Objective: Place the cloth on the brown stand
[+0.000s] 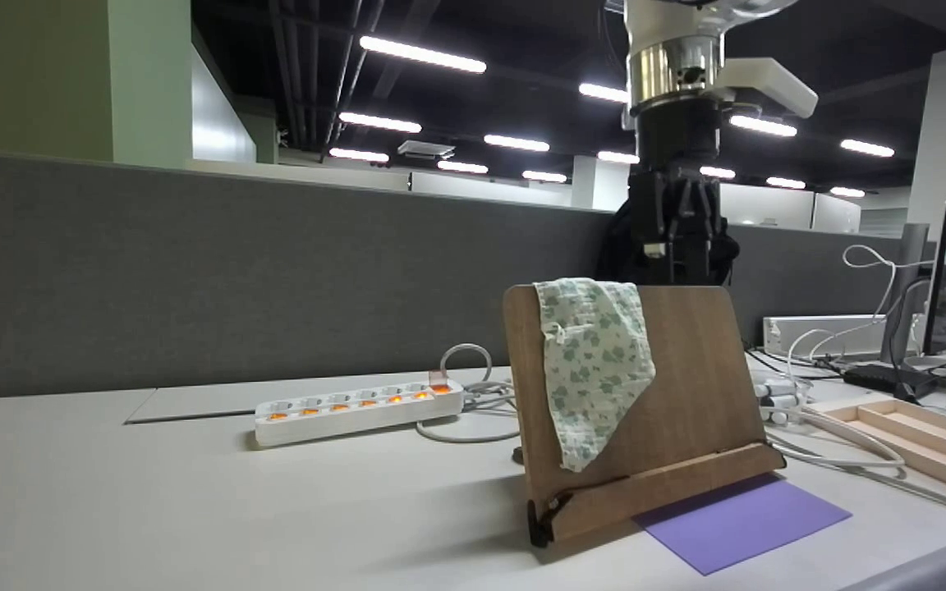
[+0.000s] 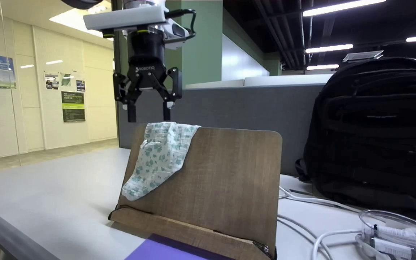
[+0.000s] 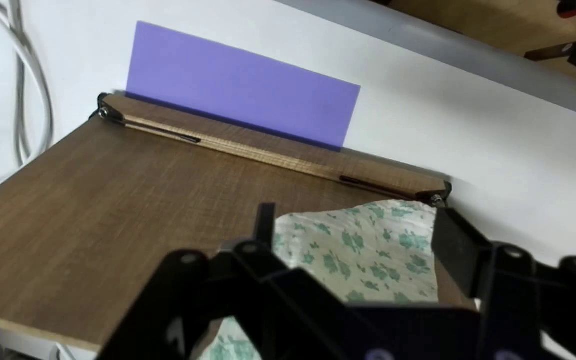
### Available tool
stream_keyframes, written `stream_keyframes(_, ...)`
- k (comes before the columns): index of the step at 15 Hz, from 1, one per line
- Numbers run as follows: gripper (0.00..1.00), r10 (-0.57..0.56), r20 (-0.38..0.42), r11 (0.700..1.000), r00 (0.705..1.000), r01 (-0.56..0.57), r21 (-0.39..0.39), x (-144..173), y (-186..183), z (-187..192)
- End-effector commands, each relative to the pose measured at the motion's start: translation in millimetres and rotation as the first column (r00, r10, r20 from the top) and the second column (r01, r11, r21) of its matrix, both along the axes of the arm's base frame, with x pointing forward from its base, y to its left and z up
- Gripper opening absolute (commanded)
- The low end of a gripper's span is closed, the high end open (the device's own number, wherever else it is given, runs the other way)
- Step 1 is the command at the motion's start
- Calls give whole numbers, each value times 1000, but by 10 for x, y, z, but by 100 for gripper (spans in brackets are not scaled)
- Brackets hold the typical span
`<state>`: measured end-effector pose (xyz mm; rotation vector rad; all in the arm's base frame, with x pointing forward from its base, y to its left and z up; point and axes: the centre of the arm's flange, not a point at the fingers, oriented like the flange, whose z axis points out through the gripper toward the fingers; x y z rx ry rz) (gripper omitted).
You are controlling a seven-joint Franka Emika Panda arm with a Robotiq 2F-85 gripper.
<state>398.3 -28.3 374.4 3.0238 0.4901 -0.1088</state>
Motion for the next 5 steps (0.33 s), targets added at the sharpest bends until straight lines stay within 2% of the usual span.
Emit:
stream_keyframes(1, 100, 100, 60, 993, 993, -95, -75, -111, 362, 293)
stream_keyframes(5, 100, 211, 112, 974, 971, -199, -107, -216, 679, 499)
